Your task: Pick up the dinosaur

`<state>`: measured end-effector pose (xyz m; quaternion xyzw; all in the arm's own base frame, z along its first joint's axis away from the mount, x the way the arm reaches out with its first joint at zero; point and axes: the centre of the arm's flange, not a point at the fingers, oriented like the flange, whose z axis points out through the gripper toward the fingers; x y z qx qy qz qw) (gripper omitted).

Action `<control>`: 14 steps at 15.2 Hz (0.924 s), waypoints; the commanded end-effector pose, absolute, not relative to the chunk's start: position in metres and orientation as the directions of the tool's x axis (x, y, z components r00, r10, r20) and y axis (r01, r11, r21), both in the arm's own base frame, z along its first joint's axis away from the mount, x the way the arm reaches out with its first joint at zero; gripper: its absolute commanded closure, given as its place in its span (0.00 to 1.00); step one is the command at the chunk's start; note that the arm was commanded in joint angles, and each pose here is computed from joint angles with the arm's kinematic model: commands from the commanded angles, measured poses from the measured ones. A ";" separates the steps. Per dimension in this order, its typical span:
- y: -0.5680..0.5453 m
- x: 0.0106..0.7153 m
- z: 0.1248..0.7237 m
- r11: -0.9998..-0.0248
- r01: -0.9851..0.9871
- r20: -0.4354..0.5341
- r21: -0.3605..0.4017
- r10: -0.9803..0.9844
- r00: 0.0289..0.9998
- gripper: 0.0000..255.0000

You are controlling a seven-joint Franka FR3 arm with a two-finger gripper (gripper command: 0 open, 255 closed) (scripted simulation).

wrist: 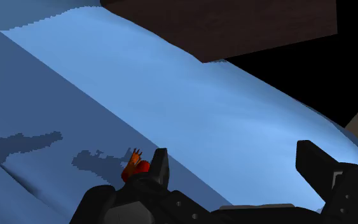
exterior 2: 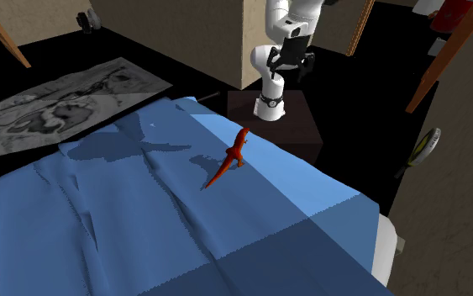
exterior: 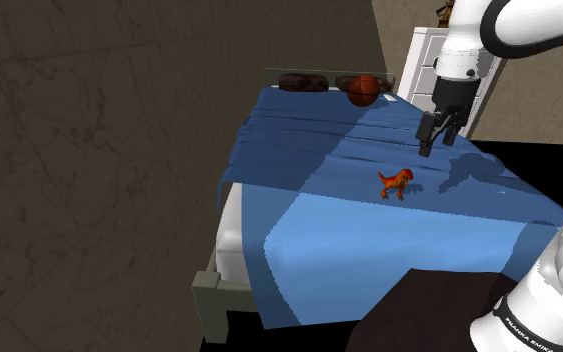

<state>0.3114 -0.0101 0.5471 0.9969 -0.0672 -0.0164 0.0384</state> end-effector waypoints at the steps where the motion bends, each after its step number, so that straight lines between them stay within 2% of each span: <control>1: -0.010 0.311 0.547 -0.988 -0.133 -0.028 0.079 -0.135 0.990 0.00; 14: -0.109 0.376 0.440 -0.950 -0.286 0.089 0.125 -0.276 0.957 0.00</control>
